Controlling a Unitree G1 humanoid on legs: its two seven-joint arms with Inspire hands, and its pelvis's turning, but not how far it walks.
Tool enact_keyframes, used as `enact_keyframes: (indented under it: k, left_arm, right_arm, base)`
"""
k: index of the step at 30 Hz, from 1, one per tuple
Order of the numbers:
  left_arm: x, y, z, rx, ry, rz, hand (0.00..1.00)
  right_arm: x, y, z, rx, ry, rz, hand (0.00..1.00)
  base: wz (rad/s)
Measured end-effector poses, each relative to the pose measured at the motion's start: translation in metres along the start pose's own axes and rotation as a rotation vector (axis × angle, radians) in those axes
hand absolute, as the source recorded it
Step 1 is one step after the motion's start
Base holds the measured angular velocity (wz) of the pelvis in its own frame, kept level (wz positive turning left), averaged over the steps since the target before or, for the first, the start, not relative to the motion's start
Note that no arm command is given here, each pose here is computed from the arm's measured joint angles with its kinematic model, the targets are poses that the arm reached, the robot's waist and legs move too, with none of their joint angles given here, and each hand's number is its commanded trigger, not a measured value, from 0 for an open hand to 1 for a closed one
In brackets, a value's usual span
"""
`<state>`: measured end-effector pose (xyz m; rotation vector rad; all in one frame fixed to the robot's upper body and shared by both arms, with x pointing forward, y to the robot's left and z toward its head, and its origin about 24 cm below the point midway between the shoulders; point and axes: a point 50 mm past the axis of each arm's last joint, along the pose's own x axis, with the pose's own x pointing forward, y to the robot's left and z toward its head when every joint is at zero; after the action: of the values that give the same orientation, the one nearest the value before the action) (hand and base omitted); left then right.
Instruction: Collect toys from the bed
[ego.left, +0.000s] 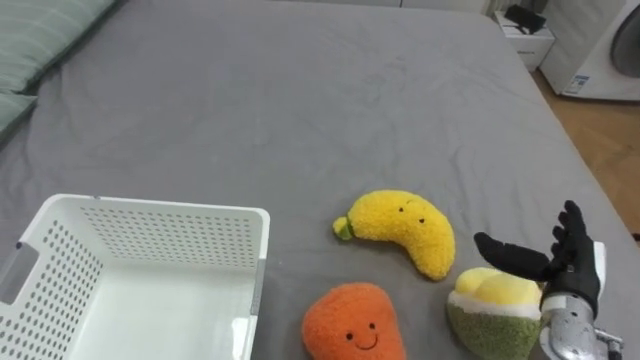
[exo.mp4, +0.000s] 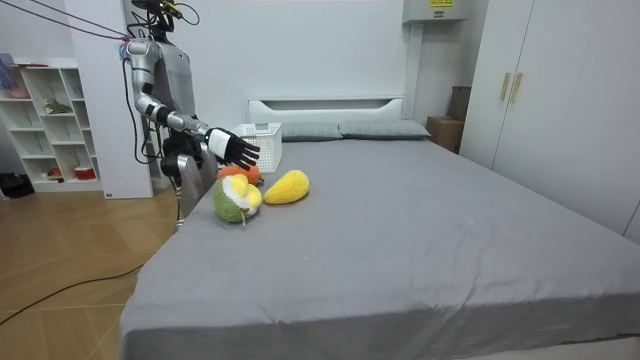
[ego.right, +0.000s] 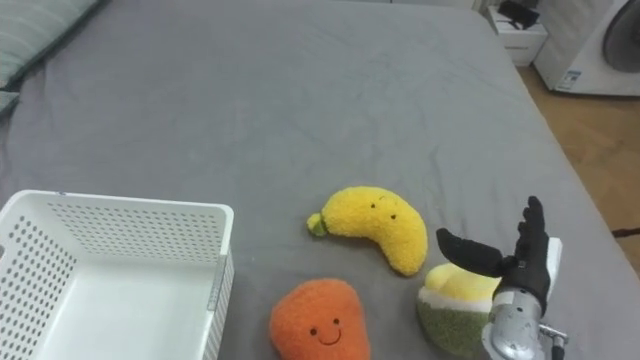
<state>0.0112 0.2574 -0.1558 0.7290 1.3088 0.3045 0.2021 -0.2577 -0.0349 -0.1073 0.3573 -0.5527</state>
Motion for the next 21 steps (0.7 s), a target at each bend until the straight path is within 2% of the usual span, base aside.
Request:
enact_keyframes:
  k: [5,10,21]
  left_arm:
    - [0.000,0.000,-0.001,0.001,0.005,-0.002,0.00]
    - [0.000,0.001,-0.001,0.002,0.018,-0.012,0.00]
    - [0.000,0.003,0.000,0.010,0.031,-0.005,0.00]
  right_arm:
    - [0.000,-0.001,-0.001,-0.022,-0.004,-0.003,0.00]
    - [-0.001,-0.003,-0.016,-0.182,0.028,0.011,0.00]
    - [-0.006,-0.009,-0.044,-0.394,0.132,0.078,0.00]
  base:
    - [0.01]
    - [0.00]
    - [0.00]
